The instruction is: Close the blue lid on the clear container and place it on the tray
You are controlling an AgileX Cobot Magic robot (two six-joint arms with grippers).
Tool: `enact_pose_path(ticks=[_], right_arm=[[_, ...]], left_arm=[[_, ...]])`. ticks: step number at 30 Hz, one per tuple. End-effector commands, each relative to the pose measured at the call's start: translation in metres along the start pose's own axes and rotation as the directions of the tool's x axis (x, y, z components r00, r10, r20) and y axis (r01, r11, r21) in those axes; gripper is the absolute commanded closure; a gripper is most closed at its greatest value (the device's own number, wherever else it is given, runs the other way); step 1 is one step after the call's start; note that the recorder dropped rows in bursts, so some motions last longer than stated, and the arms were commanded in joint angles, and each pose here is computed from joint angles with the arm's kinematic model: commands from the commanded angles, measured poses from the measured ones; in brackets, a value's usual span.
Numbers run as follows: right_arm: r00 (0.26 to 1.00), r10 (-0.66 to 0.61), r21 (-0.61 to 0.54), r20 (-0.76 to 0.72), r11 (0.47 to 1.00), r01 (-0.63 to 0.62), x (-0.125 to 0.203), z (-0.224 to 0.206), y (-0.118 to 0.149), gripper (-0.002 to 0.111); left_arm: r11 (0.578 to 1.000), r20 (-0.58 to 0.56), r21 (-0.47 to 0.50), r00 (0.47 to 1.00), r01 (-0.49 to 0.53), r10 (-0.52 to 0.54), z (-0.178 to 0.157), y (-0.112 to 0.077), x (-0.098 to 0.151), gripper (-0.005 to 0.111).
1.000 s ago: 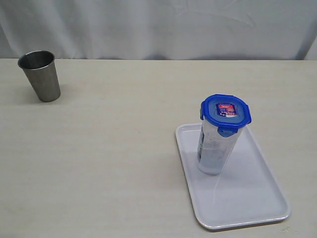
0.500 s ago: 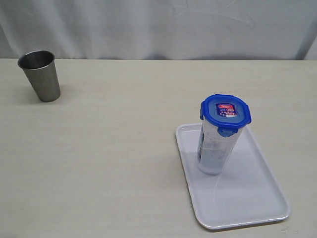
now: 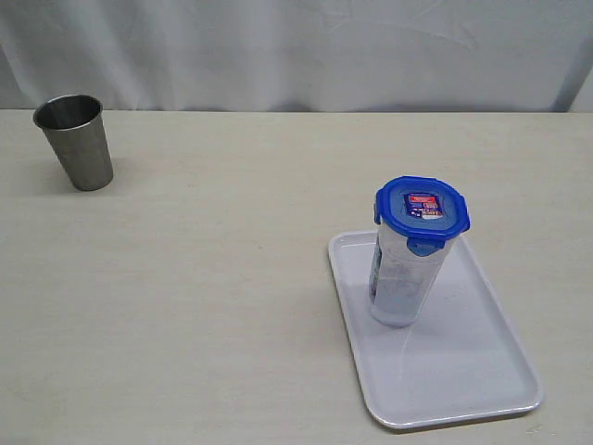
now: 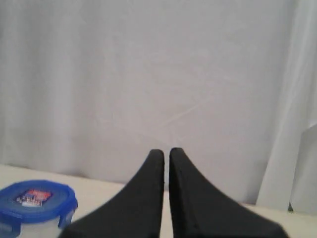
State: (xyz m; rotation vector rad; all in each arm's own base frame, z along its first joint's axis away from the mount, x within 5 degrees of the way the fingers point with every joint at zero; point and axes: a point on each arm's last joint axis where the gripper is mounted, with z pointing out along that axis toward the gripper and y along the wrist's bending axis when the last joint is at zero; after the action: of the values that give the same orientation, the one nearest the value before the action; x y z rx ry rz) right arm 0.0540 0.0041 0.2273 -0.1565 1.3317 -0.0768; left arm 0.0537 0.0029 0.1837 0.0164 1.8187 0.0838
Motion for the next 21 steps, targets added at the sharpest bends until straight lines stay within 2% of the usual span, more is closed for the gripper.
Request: enact_pose_path(ticks=[1,7,11,21], right_arm=[[0.986,0.017,-0.012,-0.165,1.0,-0.019,0.016,-0.002,0.002,0.104],[0.922,0.022,-0.032,-0.388,0.999,-0.038,0.036,-0.008,0.004,0.104],[0.892,0.045,-0.031,-0.451,0.997,-0.066,0.042,-0.01,0.006,0.104],[0.877,0.117,0.002,-0.466,0.991,-0.132,0.043,-0.011,0.006,0.104]], left_arm=[[1.0,0.009,-0.006,1.0,-0.003,0.003,0.0,0.0,0.0,0.107],[1.0,0.011,-0.006,1.0,-0.003,0.003,0.0,0.0,0.0,0.107],[1.0,0.011,-0.006,1.0,-0.003,0.003,0.0,0.0,0.0,0.107],[1.0,0.011,-0.006,1.0,-0.003,0.003,0.0,0.0,0.0,0.107]])
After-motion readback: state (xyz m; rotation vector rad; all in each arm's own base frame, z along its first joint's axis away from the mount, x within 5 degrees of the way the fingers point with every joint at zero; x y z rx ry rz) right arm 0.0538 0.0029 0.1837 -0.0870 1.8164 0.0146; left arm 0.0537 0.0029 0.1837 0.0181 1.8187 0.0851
